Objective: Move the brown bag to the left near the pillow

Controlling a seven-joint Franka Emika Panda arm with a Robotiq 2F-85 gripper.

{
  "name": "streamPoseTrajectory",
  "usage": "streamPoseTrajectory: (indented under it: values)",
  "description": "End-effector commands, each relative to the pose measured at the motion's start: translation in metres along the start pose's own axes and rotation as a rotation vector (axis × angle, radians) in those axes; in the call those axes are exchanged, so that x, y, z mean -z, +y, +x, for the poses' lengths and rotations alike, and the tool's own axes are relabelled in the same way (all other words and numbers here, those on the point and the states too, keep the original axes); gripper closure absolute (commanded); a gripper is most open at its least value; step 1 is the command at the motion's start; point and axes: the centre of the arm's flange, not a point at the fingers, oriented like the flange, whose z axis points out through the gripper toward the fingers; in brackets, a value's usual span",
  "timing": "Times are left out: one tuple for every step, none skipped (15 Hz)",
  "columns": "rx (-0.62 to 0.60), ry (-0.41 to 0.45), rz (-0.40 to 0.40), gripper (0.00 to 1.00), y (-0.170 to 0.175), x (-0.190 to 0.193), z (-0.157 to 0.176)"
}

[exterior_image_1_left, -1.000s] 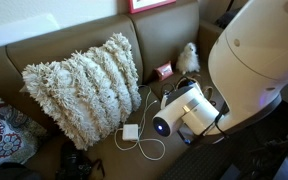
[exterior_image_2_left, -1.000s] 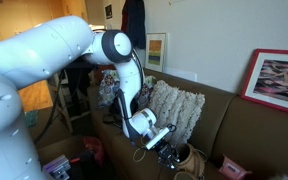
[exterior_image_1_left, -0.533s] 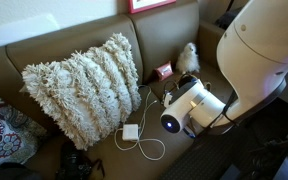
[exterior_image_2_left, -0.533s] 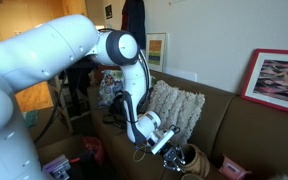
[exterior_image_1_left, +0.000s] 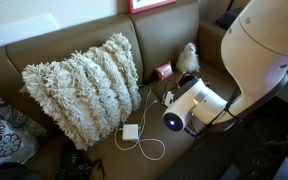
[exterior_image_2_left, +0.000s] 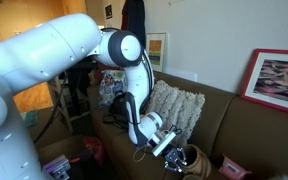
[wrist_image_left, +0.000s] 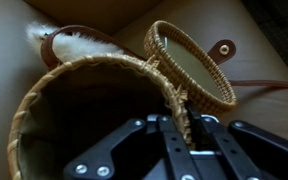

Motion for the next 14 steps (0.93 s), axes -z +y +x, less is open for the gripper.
streamPoseTrajectory:
  values:
    - [-0.007,0.034,-0.023,0.95,0.003,0.006,-0.011]
    - [-0.002,0.035,-0.031,0.95,0.003,0.008,-0.009]
    - [-0.001,0.04,-0.04,0.95,0.001,0.011,-0.006]
    - [0.0,0.052,-0.052,0.95,-0.001,0.015,-0.003]
    - [0.002,0.064,-0.066,0.95,-0.004,0.02,0.0]
    - [-0.004,0.084,-0.084,0.95,-0.005,0.027,0.005]
    - [-0.028,0.097,-0.081,0.95,0.001,0.034,0.015]
    - [-0.051,0.099,-0.069,0.95,0.008,0.041,0.023]
    - [-0.083,0.097,-0.042,0.95,0.022,0.049,0.031]
    - [-0.113,0.094,-0.026,0.95,0.034,0.057,0.038]
    - [-0.141,0.092,-0.01,0.95,0.047,0.063,0.044]
    - [-0.17,0.094,-0.001,0.95,0.058,0.069,0.049]
    - [-0.194,0.096,0.005,0.95,0.069,0.075,0.053]
    - [-0.208,0.099,0.007,0.95,0.077,0.079,0.056]
